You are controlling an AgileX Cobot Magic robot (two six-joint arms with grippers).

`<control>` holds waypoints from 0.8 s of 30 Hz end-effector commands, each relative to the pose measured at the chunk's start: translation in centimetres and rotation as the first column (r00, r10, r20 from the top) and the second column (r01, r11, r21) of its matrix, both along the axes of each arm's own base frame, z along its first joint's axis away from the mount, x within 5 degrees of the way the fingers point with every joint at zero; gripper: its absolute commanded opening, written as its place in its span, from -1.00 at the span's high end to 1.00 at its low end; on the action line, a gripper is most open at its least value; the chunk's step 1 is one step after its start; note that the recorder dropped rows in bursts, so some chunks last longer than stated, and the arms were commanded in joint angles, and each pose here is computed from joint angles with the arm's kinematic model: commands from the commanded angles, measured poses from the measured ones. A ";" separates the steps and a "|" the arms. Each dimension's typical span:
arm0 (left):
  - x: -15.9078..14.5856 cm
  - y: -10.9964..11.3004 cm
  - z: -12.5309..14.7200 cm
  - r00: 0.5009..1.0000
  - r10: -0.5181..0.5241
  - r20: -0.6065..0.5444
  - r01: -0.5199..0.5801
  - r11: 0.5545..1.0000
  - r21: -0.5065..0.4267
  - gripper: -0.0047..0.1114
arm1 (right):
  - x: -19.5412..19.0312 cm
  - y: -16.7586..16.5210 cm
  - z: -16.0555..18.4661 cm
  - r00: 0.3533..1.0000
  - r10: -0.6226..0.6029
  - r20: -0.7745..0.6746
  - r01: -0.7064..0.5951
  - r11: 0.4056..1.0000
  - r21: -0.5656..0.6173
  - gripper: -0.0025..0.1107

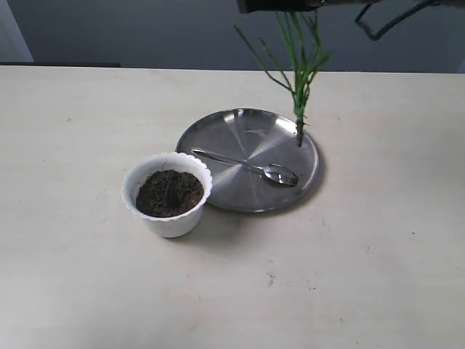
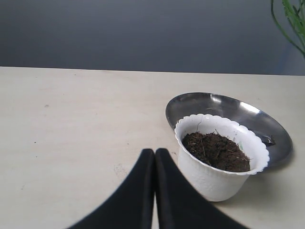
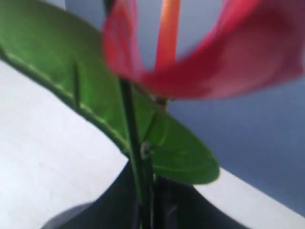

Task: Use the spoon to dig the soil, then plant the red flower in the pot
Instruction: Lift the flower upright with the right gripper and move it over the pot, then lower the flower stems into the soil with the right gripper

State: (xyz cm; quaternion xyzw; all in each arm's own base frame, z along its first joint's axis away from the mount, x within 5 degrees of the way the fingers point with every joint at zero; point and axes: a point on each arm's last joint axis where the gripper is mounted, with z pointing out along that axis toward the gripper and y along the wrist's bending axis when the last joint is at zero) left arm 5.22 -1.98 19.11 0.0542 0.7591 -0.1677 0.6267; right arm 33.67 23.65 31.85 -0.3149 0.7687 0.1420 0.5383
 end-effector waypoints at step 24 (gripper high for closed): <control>0.0 0.0 0.1 1.000 -0.007 0.009 0.007 1.000 -0.005 0.91 | -10.5 7.1 -8.9 0.872 0.260 0.415 -0.429 0.814 0.392 0.97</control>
